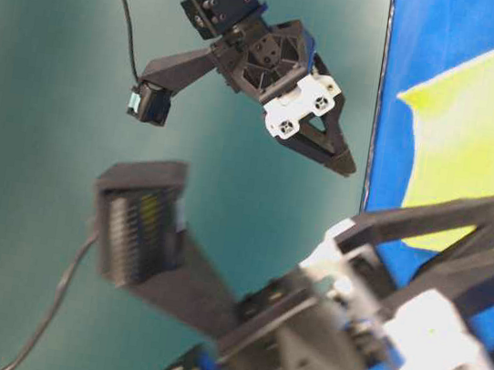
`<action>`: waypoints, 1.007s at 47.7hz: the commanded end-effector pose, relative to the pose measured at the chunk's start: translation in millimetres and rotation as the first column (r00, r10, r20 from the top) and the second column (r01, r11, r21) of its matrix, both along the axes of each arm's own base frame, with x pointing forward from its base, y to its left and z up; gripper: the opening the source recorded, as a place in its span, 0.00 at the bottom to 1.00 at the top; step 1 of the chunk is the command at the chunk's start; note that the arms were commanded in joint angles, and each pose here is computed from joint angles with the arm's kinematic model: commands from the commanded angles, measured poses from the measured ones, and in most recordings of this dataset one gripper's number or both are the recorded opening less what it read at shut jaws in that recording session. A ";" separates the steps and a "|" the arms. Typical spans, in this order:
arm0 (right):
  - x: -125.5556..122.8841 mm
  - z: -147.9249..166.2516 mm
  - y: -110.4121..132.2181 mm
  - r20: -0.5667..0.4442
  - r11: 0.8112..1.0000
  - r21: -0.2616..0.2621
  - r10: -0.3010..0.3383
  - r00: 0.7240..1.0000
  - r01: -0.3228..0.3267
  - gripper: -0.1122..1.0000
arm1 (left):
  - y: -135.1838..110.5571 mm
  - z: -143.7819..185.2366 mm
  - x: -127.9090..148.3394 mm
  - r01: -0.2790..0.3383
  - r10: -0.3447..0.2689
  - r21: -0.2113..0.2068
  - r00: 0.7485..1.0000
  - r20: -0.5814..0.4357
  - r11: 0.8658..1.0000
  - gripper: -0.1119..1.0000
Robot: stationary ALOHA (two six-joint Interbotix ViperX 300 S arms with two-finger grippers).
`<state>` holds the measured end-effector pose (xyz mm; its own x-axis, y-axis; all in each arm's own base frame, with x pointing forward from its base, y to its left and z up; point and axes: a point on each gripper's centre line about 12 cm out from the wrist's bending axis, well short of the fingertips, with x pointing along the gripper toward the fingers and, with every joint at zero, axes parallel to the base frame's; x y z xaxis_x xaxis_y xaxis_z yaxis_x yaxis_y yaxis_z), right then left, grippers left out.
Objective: Fold the yellow towel.
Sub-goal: 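Lay the strip down vertically and open both grippers, then retract both grippers outward away from the towel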
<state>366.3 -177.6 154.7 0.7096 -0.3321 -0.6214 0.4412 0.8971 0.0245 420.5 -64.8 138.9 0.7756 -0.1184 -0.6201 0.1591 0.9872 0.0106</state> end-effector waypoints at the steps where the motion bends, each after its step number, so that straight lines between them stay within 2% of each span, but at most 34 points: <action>1: 1.4 17.3 -2.0 0.034 1.000 -0.016 -0.008 0.999 0.008 0.64 | 0.7 29.4 -4.9 0.001 -0.001 -0.007 0.999 0.050 1.000 0.83; 9: -12.3 39.5 3.5 0.057 0.999 -0.036 -0.017 0.998 0.019 0.64 | 4.6 46.9 -27.6 0.001 -0.001 -0.005 0.999 0.032 1.000 0.79; 18: -42.0 70.0 18.6 0.122 0.998 -0.056 -0.024 0.992 0.031 0.64 | 13.2 78.6 -54.0 -0.008 0.009 -0.012 0.995 0.102 1.000 0.78; 24: -67.3 85.7 41.7 0.186 0.998 -0.055 -0.005 0.983 0.016 0.64 | 27.4 94.8 -73.9 -0.039 0.041 -0.020 0.985 0.165 0.999 0.78; 30: -94.1 94.8 67.8 0.256 0.999 -0.050 0.027 0.966 -0.015 0.64 | 41.4 108.4 -93.1 -0.073 0.079 -0.032 0.964 0.256 0.997 0.78; 38: -123.7 100.6 94.6 0.325 0.998 -0.040 0.060 0.944 -0.050 0.64 | 62.6 117.1 -126.7 -0.133 0.142 -0.049 0.922 0.359 0.990 0.78; 48: -150.6 78.4 109.0 0.336 0.998 0.009 0.050 0.941 -0.056 0.64 | 73.1 114.5 -161.1 -0.169 0.180 -0.065 0.880 0.439 0.983 0.78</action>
<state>218.6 -69.9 233.4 0.8874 -0.2818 -0.3649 0.3607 0.9172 0.1689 264.9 5.8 246.9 0.9663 0.0240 -0.2564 -0.0201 0.9996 0.0180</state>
